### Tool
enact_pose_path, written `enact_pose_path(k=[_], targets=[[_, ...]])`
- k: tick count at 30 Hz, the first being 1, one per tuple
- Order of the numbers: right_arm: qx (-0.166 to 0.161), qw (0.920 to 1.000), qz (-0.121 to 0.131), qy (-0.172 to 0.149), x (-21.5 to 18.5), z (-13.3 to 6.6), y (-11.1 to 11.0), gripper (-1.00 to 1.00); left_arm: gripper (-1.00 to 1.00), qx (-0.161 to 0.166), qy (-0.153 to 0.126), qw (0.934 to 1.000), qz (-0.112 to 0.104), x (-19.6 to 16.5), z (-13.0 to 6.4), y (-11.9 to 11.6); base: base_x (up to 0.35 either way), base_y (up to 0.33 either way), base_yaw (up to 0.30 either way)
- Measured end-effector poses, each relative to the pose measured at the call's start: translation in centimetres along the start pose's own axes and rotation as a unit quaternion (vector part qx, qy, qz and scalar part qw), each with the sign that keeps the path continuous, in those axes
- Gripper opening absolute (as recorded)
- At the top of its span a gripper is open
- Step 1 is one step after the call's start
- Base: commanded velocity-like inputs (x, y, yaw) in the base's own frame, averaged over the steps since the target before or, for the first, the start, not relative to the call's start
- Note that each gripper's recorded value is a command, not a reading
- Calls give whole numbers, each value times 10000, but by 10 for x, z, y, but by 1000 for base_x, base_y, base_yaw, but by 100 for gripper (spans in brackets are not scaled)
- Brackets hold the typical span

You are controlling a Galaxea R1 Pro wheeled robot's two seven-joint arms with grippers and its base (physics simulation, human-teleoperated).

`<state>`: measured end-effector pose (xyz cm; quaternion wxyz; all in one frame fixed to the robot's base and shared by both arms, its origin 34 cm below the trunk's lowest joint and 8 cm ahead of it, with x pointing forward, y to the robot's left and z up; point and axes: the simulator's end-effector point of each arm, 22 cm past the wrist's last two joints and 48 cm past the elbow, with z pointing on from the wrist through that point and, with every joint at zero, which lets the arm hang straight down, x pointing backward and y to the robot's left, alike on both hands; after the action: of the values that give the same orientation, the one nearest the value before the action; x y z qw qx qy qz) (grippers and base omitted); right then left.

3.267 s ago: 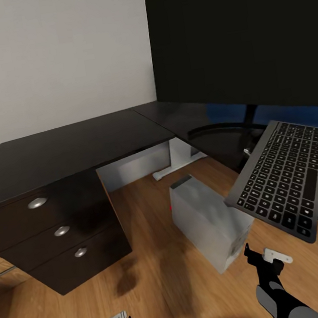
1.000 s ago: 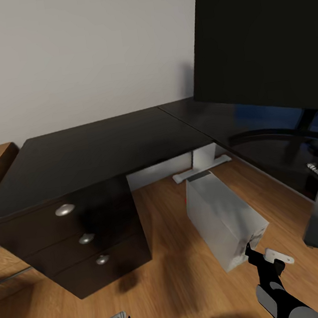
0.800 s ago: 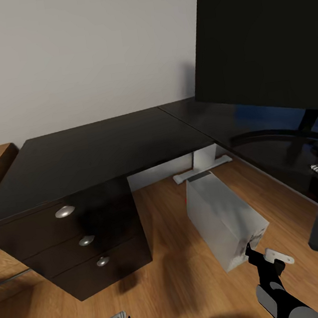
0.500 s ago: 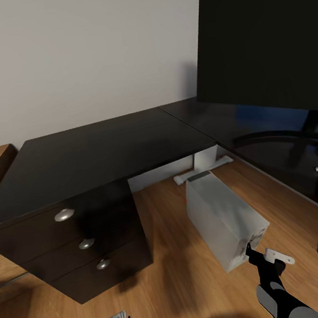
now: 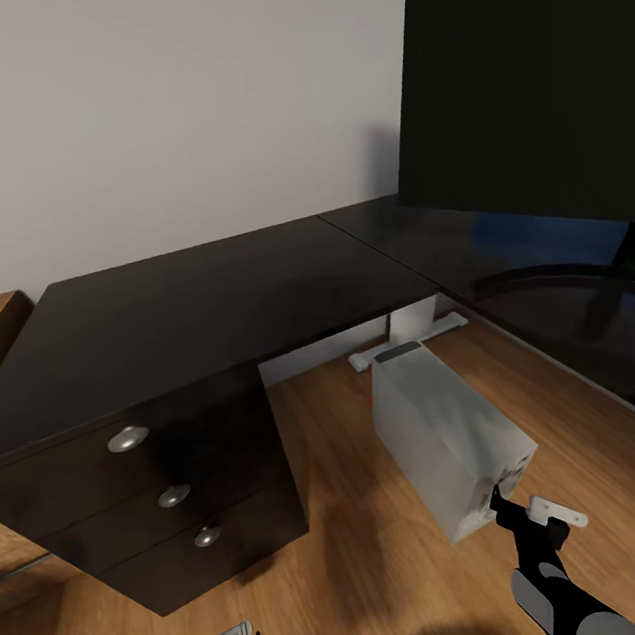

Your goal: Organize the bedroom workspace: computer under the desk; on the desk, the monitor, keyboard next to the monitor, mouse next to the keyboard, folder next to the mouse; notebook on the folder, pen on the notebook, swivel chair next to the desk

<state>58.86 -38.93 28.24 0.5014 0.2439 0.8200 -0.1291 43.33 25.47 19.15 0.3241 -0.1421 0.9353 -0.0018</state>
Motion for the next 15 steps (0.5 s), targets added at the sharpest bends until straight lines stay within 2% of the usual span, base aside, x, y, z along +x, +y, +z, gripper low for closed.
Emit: enact_pose_path(k=[3, 9, 15], targets=[[4, 10000, 1, 0, 0, 0, 0, 100, 100, 0, 0, 10000, 0, 0, 0, 0, 44, 9, 0], [-30, 10000, -27, -5, -1, 0, 2, 100, 100, 2, -5, 10000, -1, 0, 0, 0, 173, 46, 0], [-3, 10000, -8, -4, 0, 0, 0, 100, 100, 1, 1, 10000, 0, 0, 0, 0, 49, 9, 0]])
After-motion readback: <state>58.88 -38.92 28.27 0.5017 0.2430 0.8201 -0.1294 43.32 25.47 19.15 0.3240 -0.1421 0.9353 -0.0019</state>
